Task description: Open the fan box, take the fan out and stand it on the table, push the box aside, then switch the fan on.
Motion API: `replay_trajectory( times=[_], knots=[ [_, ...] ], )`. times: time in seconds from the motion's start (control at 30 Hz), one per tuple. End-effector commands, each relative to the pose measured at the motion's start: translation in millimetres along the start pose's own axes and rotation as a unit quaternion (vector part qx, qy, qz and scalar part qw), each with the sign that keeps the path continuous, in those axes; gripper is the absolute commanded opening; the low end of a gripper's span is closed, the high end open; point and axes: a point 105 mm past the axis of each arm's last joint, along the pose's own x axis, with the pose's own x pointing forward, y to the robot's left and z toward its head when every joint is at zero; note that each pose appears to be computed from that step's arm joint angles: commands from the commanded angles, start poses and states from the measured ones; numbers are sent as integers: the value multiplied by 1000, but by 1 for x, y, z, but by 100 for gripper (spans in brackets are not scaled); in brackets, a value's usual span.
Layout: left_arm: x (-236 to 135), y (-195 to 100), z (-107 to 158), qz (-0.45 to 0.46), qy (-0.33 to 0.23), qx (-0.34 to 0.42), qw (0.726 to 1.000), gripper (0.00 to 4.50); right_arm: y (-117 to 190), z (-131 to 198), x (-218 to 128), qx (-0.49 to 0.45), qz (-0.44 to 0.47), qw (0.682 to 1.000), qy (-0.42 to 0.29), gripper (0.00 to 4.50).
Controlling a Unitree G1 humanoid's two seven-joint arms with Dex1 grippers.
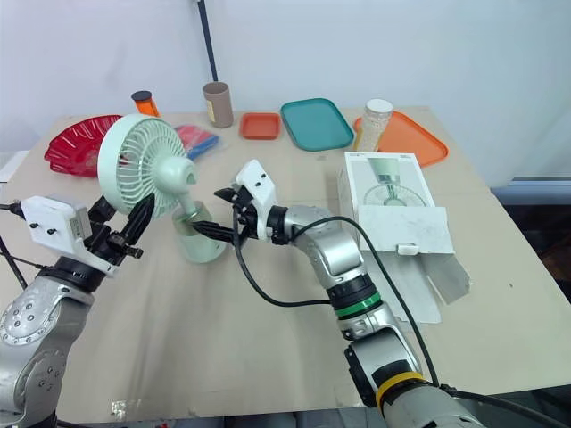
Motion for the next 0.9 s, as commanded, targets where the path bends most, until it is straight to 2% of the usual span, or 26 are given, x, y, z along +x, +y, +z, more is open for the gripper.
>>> replay_trajectory(
  times=[0.03,0.47,0.57,0.67,0.7,0.9],
  knots=[
    [0,-4,19,-18,-35,21,999,190,1,19,6,-23,-7,999,-23,450],
    [2,-4,15,-19,-25,20,999,190,-1,22,15,-17,-30,999,-28,450],
    [3,-2,14,-17,-26,22,999,189,0,23,16,-19,-28,999,-30,374],
    [3,-1,13,-17,-26,22,999,189,0,23,16,-21,-26,999,-29,235],
    [3,-1,13,-18,-26,22,999,189,1,22,17,-22,-24,999,-28,204],
    [2,0,12,-19,-26,21,999,189,8,21,22,-21,-12,999,-28,204]
  ],
)
